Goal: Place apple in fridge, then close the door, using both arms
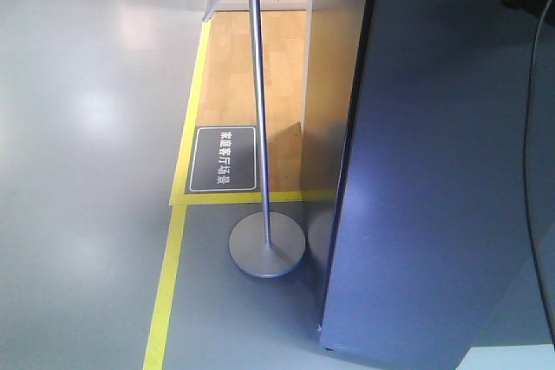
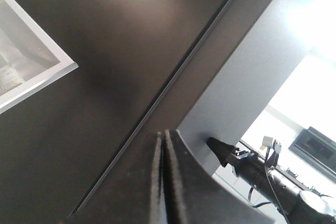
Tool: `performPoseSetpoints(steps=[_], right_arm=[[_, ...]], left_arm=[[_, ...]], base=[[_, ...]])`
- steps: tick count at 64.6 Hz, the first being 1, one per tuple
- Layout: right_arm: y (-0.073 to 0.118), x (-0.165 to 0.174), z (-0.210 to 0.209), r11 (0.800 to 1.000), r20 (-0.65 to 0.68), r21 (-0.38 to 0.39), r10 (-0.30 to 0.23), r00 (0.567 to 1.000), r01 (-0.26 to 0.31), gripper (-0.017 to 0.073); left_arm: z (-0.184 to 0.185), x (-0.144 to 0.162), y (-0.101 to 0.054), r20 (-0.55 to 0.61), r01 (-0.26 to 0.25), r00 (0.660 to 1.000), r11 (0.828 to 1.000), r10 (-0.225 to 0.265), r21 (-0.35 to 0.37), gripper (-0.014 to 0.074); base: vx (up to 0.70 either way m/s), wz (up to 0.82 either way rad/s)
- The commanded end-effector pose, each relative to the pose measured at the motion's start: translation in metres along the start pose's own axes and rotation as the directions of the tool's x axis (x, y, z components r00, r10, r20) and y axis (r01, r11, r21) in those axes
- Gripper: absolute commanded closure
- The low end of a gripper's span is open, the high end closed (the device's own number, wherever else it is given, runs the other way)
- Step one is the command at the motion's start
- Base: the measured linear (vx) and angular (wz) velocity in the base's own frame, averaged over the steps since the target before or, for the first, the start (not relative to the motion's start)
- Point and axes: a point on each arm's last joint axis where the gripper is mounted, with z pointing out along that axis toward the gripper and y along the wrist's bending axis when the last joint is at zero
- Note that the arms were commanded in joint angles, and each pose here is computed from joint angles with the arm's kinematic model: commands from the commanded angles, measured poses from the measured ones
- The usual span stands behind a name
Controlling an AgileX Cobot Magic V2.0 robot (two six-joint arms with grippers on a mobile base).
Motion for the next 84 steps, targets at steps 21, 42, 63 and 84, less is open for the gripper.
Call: performPoseSetpoints(steps=[21,42,63,84], right_arm=[[0.022,-0.023,0.036,0.992,0.06,-0.116,-0.035,0.998,0.042,0.0019],[0.031,-0.037,0.028,0.967,0.084,-0.221,-0.109,0.99,0.125,0.0025],[0.044,-0.11,-0.065,0.807,0.215,-0.555,-0.097,0.972,0.203,0.0384],[0.046,-0.13,-0.152,0.545,0.147,-0.809,-0.176,0.973,0.221,0.0564]], left_arm=[[-0.001,-0.015,-0.031,0.038,-0.066,0.997,0.998,0.065,0.021,0.0601],[-0.001,-0.014,-0.034,0.023,-0.071,0.997,0.997,0.071,0.037,0.0601],[-0.004,-0.016,-0.068,-0.002,-0.127,0.992,0.986,0.128,0.112,0.0601],[-0.02,-0.008,-0.161,-0.114,-0.341,0.924,0.921,0.365,0.188,0.0601]], base=[[-0.01,-0.03],[0.0,-0.01],[0.0,0.0],[0.0,0.0]])
